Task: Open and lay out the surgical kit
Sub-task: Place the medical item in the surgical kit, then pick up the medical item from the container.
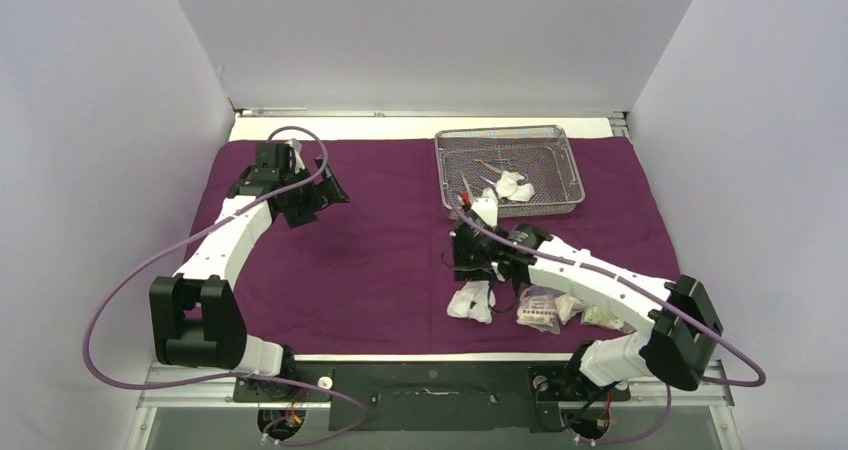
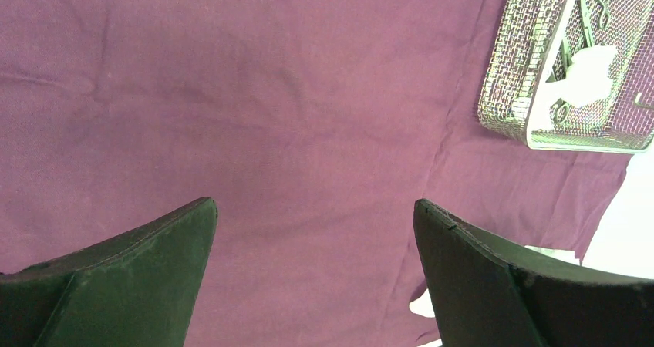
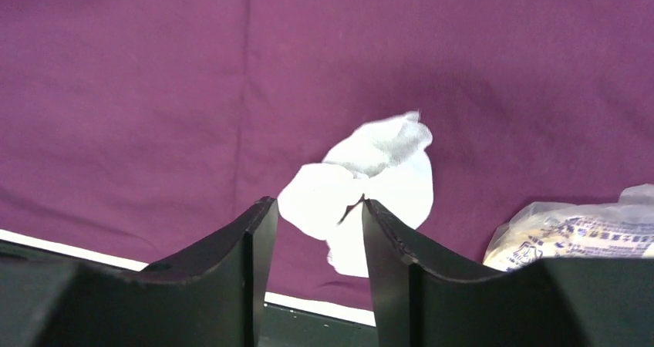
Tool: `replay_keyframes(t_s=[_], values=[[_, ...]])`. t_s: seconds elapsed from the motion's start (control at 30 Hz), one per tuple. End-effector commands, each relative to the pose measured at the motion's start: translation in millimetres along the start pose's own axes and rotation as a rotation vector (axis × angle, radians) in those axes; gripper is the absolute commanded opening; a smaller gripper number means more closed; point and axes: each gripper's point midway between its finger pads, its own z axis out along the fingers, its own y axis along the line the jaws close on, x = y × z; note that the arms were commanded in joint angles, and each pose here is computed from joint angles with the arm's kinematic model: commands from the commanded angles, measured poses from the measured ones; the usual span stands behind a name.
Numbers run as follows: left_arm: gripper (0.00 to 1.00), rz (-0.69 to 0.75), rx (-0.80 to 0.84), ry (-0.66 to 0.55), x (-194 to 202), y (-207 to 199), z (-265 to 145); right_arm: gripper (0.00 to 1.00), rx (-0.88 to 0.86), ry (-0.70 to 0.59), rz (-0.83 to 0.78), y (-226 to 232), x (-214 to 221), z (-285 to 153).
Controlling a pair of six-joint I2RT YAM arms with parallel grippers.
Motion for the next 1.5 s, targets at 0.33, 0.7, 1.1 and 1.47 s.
replay_keyframes(t_s=[0.33,0.7,1.1,1.47], values=[[0.96,0.069,-0.024,-0.114,-29.5,-5.9,-24.5,0.55,0.104,-0.326,0.225,-80.6,-185.4,-30.0],[0.96,0.056,-0.044,-0.124,-38.5,-5.7,-19.3,0.6,0.309,-0.204,0.289,-150.3,-243.3,59.7],[0.96,0.07,-0.11,-0.138,-59.9,-1.0,-11.7,0.59,0.321,-0.11,0.315,-165.4,-247.6,137.2],[0.96,0.055,-0.134,-0.132,-62.3,6.2,-5.3,0.46,0.358,-0.067,0.324,-180.2,-232.0,149.2]])
